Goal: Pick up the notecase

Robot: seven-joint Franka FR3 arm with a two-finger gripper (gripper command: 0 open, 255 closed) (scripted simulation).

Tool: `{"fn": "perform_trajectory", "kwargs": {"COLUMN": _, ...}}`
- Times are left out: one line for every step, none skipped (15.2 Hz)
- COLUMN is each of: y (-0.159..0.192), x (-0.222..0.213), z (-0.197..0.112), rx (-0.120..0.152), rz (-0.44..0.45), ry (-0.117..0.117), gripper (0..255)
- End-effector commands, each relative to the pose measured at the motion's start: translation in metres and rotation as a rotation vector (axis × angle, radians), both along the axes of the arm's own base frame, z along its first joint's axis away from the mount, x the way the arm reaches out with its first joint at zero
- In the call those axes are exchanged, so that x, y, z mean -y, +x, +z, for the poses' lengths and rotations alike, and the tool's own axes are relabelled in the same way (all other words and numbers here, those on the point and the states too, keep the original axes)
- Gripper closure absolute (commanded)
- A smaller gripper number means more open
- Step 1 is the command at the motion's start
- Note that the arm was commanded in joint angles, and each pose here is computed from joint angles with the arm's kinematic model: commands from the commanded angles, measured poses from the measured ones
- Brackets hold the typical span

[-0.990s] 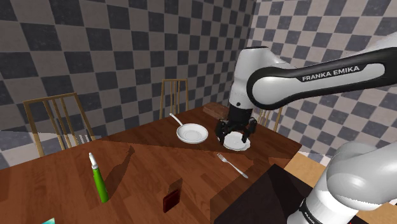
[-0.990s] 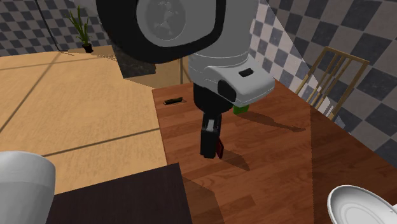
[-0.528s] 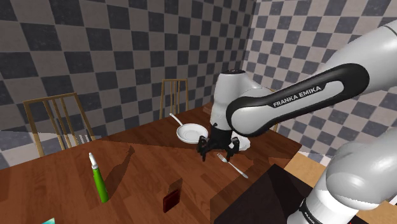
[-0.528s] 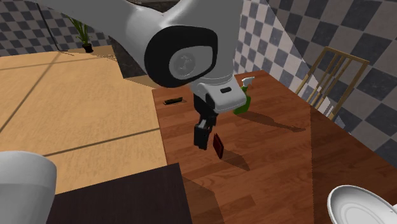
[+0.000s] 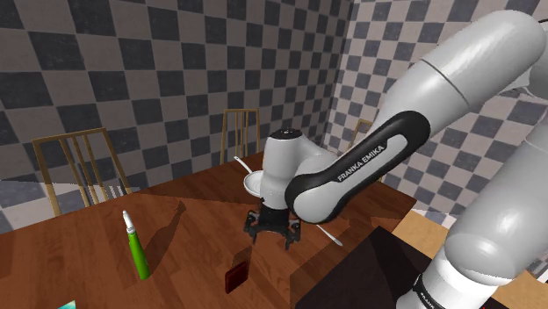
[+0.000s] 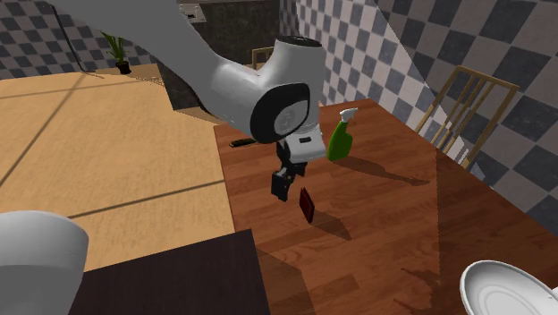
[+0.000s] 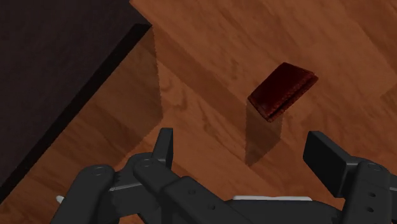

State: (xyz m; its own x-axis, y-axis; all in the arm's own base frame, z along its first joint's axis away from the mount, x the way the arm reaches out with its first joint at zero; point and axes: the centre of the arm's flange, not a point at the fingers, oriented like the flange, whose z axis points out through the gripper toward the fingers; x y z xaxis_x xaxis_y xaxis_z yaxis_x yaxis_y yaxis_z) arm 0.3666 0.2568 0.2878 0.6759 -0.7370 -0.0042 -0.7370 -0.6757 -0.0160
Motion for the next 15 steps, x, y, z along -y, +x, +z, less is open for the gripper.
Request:
{"fn": "perform_trajectory", "kwargs": {"y": 0.008, "x": -0.017, "z": -0.016, "rx": 0.002, "rz": -0.054, "ry": 0.006, "gripper": 0}}
{"fn": "perform_trajectory", "kwargs": {"y": 0.013, "x": -0.025, "z": -0.025, "rx": 0.002, "rz": -0.079, "ry": 0.008, "gripper": 0}}
{"fn": "perform_trajectory", "kwargs": {"y": 0.018, "x": -0.033, "z": -0.034, "rx": 0.002, "rz": -0.103, "ry": 0.009, "gripper": 0}}
{"fn": "perform_trajectory", "kwargs": {"y": 0.024, "x": -0.041, "z": -0.043, "rx": 0.002, "rz": -0.128, "ry": 0.011, "gripper": 0}}
{"fn": "perform_trajectory", "kwargs": {"y": 0.029, "x": -0.049, "z": -0.052, "rx": 0.002, "rz": -0.152, "ry": 0.013, "gripper": 0}}
{"fn": "perform_trajectory", "kwargs": {"y": 0.035, "x": -0.056, "z": -0.061, "rx": 0.002, "rz": -0.177, "ry": 0.015, "gripper": 0}}
{"fn": "perform_trajectory", "kwargs": {"y": 0.041, "x": -0.064, "z": -0.07, "rx": 0.002, "rz": -0.201, "ry": 0.017, "gripper": 0}}
{"fn": "perform_trajectory", "kwargs": {"y": 0.047, "x": -0.071, "z": -0.079, "rx": 0.002, "rz": -0.226, "ry": 0.019, "gripper": 0}}
{"fn": "perform_trajectory", "kwargs": {"y": 0.053, "x": -0.078, "z": -0.088, "rx": 0.002, "rz": -0.25, "ry": 0.02, "gripper": 0}}
{"fn": "perform_trajectory", "kwargs": {"y": 0.059, "x": -0.085, "z": -0.097, "rx": 0.003, "rz": -0.275, "ry": 0.022, "gripper": 0}}
{"fn": "perform_trajectory", "kwargs": {"y": 0.066, "x": -0.092, "z": -0.106, "rx": 0.003, "rz": -0.299, "ry": 0.024, "gripper": 0}}
{"fn": "perform_trajectory", "kwargs": {"y": 0.072, "x": -0.099, "z": -0.114, "rx": 0.003, "rz": -0.323, "ry": 0.026, "gripper": 0}}
{"fn": "perform_trajectory", "kwargs": {"y": 0.072, "x": -0.099, "z": -0.119, "rx": 0.003, "rz": -0.323, "ry": 0.026, "gripper": 0}}
{"fn": "perform_trajectory", "kwargs": {"y": 0.072, "x": -0.099, "z": -0.125, "rx": 0.003, "rz": -0.323, "ry": 0.026, "gripper": 0}}
{"fn": "perform_trajectory", "kwargs": {"y": 0.072, "x": -0.099, "z": -0.13, "rx": 0.003, "rz": -0.323, "ry": 0.026, "gripper": 0}}
